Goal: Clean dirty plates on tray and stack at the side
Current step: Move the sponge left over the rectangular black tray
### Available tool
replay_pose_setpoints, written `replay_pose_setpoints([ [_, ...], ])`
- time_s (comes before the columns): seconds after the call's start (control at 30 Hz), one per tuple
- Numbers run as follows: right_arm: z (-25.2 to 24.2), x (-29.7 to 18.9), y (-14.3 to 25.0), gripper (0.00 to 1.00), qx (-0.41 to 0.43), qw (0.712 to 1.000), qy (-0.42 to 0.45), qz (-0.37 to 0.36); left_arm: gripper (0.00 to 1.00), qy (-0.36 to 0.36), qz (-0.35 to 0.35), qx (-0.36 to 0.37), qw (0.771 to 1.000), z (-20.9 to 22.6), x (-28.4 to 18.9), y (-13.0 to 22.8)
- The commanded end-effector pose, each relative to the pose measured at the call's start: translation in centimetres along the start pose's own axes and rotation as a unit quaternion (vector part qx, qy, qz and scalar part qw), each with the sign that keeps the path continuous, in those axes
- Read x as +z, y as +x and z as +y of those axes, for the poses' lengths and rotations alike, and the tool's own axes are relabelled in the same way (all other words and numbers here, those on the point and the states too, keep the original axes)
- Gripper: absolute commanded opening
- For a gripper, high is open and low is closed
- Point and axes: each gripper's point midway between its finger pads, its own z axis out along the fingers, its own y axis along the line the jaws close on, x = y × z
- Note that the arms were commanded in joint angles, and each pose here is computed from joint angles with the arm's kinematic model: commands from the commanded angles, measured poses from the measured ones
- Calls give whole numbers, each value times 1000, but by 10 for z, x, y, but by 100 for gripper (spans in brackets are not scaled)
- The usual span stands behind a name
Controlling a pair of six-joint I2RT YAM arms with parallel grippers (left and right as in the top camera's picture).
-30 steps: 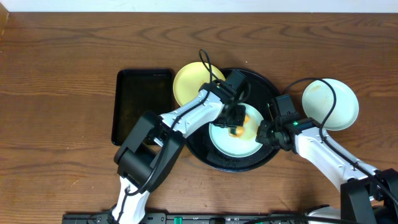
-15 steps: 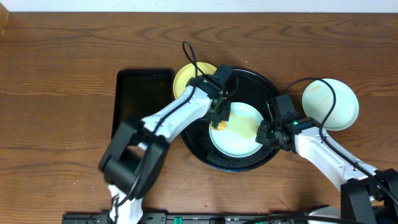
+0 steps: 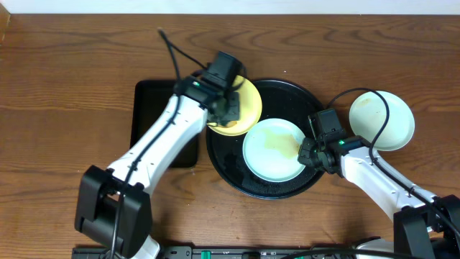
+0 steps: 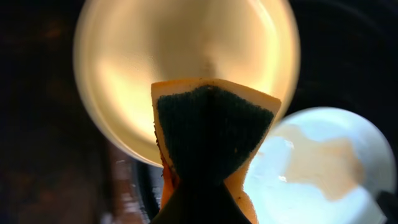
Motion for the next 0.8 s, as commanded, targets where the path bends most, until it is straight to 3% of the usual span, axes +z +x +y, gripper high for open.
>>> replay_pose_setpoints([
  [0.0,-2,3,2,14,-5,1000,4,1,8,-31,-6,-22,999,31,-1,-11],
  [0.33,-1,4,4,10,-5,1000,1,5,8,-59,-4,-112,992,117,0,-31],
  [0.53,-1,4,4,10,-5,1000,1,5,8,34,55,-89,994,127,26,-24],
  [0.77,-2,4,4,10,-5,1000,2,7,8,134,117,-113,978,138,63,-8],
])
